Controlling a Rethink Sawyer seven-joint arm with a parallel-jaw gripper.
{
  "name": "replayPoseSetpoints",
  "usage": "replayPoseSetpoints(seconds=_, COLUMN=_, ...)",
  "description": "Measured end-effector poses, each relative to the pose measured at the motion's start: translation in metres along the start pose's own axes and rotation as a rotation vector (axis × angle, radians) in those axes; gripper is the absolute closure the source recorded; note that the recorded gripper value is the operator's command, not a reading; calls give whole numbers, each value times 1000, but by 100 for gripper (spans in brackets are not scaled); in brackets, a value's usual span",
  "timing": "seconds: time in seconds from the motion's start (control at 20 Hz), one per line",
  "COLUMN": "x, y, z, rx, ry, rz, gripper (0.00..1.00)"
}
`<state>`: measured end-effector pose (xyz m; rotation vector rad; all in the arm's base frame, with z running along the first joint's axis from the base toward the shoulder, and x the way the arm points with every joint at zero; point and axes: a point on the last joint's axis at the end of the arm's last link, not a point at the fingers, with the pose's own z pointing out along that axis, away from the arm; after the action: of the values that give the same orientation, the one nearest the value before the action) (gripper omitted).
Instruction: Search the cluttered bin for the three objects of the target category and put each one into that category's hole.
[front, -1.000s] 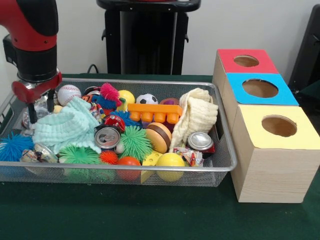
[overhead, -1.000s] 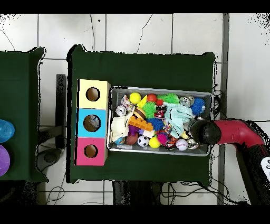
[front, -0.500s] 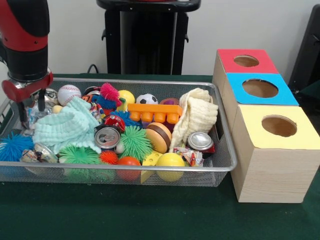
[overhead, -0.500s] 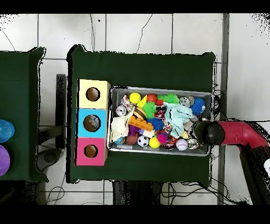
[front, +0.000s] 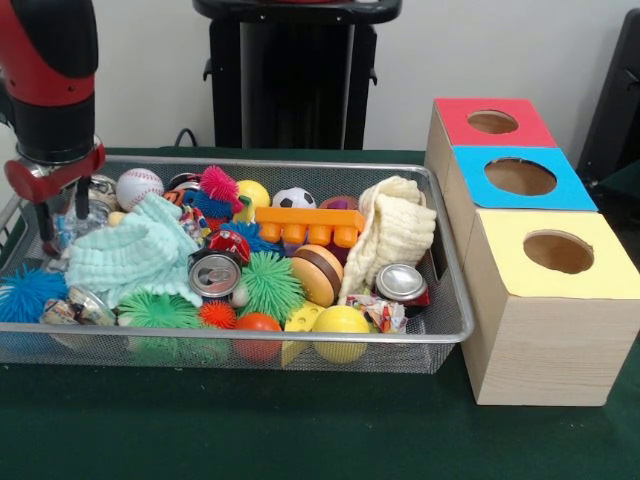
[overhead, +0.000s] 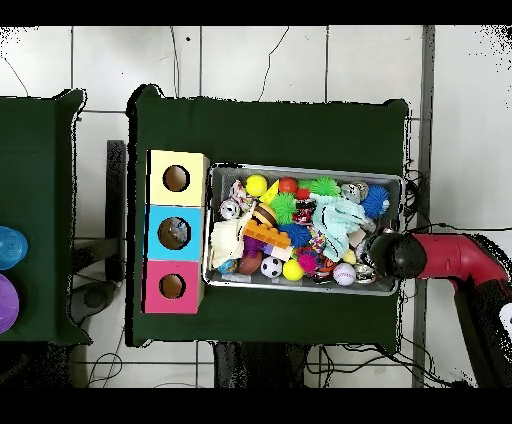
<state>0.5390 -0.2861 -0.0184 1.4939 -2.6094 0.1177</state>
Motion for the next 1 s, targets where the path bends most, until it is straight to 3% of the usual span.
replayPoseSetpoints(seconds=0.45, x=-3, y=6, z=2, rx=-7, ry=49, rz=-22, gripper=0)
replayPoseSetpoints(seconds=0.8, x=8, y=9, z=12, rx=-21, ry=79, rz=-12, gripper=0)
replayPoseSetpoints(seconds=0.85, x=16, y=12, z=21, rx=-35, ry=88, rz=-1, gripper=100)
replayPoseSetpoints(seconds=1.0, x=17, y=13, z=23, rx=-39, ry=89, rz=1, gripper=100)
